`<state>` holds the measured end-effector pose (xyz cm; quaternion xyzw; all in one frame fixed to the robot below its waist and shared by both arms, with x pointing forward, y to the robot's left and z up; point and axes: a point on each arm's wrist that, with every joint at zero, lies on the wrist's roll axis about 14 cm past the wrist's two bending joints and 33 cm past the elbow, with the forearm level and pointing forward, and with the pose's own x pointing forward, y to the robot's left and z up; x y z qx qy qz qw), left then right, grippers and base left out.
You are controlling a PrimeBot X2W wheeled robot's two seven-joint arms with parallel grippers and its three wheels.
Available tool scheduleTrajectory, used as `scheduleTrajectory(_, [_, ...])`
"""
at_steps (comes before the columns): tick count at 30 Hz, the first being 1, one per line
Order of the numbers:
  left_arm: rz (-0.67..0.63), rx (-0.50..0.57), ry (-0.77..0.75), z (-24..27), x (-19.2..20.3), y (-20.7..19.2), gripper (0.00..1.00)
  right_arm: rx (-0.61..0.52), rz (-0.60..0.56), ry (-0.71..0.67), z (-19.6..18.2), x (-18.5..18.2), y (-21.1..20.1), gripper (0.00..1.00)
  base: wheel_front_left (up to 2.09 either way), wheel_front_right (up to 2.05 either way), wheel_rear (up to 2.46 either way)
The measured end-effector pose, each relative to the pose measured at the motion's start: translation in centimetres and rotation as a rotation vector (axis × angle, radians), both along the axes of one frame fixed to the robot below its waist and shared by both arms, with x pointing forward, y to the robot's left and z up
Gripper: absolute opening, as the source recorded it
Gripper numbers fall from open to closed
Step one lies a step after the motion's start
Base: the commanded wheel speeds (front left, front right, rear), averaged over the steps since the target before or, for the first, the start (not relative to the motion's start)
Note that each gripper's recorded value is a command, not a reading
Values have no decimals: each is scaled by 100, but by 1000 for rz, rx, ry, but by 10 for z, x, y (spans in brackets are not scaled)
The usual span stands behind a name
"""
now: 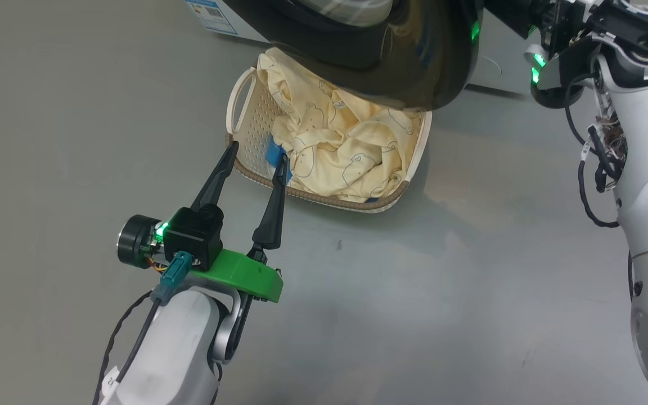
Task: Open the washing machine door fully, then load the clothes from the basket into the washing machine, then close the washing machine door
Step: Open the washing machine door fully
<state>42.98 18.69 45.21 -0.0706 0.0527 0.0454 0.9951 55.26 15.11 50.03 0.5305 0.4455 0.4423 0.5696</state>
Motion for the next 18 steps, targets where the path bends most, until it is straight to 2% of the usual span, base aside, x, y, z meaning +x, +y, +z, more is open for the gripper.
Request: scheduleTrajectory(18, [14,2,-32,17,-21,2,100,5,114,-5,13,-61,16,0,0,0,0])
